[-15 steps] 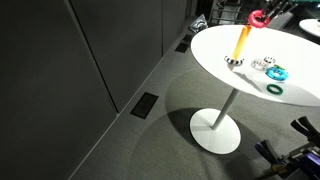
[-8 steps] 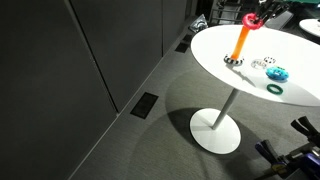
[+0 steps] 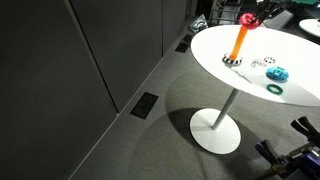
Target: Remove the top two circular objects on the orange object then put the pink object
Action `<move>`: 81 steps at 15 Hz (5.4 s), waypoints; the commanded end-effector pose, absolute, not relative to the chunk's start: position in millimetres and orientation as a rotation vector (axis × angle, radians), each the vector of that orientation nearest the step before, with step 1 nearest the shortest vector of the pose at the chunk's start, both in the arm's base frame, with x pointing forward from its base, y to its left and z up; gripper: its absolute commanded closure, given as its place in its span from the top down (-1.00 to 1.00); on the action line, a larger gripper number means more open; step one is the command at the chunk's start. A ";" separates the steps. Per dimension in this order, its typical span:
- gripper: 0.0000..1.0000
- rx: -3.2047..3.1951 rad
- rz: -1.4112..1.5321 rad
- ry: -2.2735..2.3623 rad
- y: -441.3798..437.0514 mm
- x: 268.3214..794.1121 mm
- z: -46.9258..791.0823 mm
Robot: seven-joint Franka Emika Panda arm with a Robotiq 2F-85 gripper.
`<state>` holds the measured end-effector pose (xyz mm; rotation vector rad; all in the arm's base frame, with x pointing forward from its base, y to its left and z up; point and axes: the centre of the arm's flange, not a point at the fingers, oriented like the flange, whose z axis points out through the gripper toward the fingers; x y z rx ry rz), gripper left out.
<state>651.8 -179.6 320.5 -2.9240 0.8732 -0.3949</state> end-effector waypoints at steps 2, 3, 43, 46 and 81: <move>-0.79 -2.885 -0.330 0.850 -186.9 661.1 326.1; -0.78 -2.881 -0.309 0.850 -187.2 661.0 326.4; -0.78 -2.914 -0.001 0.890 -190.9 686.0 334.6; -0.78 -2.923 0.009 0.916 -191.7 687.4 336.8; -0.77 -2.959 0.155 0.939 -185.4 702.8 324.6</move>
